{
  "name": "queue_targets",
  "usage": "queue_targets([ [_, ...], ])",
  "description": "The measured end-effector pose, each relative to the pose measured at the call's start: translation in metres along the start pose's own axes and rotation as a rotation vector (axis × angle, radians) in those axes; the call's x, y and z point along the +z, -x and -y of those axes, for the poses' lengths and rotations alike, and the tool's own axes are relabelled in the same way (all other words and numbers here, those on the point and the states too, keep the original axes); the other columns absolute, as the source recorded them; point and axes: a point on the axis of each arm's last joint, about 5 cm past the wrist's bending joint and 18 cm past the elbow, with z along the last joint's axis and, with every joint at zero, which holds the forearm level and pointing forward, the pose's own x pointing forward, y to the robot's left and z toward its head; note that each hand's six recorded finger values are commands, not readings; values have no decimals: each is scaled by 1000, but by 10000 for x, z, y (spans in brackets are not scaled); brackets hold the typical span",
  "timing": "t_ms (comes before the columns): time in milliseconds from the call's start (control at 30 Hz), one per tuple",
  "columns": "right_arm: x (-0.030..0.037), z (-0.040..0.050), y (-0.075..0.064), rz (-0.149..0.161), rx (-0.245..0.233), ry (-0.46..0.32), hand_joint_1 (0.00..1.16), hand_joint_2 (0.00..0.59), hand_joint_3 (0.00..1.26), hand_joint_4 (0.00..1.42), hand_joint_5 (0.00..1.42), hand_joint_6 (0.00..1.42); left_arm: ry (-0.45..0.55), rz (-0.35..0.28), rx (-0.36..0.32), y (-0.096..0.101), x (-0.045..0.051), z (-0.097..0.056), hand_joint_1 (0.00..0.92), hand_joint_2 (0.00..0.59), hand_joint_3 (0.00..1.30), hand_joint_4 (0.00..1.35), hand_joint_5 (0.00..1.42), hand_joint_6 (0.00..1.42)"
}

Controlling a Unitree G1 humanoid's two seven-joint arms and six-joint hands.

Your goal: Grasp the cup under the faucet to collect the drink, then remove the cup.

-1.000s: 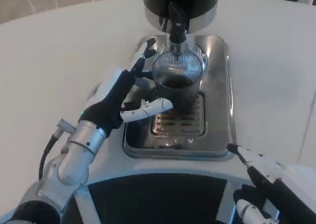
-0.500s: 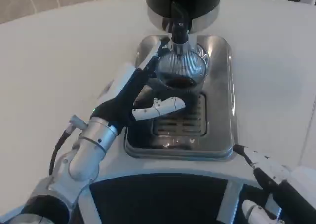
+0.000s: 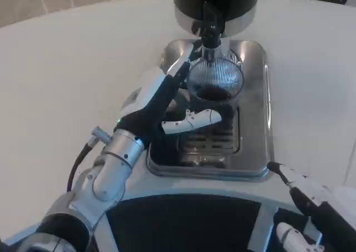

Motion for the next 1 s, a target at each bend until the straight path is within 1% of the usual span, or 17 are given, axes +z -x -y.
queue_targets([
  [67, -2, 2, 0, -2, -2, -1, 0, 578, 1, 0, 0, 0, -4, -3, 1, -6, 3, 5, 333, 58, 0, 84, 467, 723],
  [233, -9, 7, -4, -11, -5, -13, 0, 581, 3, 0, 0, 0, -32, -10, 9, -37, 25, 38, 333, 58, 13, 137, 523, 823],
  [433, -3, 6, -16, -7, -4, -18, 0, 586, 11, 0, 0, 0, -50, -22, 20, -69, 44, 49, 333, 58, 140, 224, 600, 894],
  [533, 1, 7, -21, -5, -4, -17, 1, 586, 17, 0, 0, 0, -49, -31, 34, -81, 57, 81, 333, 58, 205, 269, 631, 940],
  [633, 2, 7, -22, -9, -5, -13, 5, 586, 20, 0, 0, 0, -49, -35, 45, -87, 65, 104, 336, 65, 258, 287, 639, 948],
  [767, 2, 6, -23, -20, -4, -8, 9, 586, 23, 0, 0, 0, -56, -40, 53, -90, 71, 129, 333, 64, 280, 280, 623, 942],
  [867, -3, 6, -22, -27, -7, -14, 12, 586, 24, 0, 0, 0, -84, -43, 53, -91, 73, 156, 323, 68, 287, 279, 600, 902],
  [933, -6, 7, -21, -32, -10, -18, 13, 586, 24, 0, 0, 0, -106, -45, 57, -91, 72, 167, 322, 68, 295, 288, 603, 901],
  [1000, -9, 7, -21, -35, -12, -22, 15, 586, 24, 0, 0, 0, -115, -48, 65, -92, 72, 172, 323, 70, 307, 300, 620, 928],
])
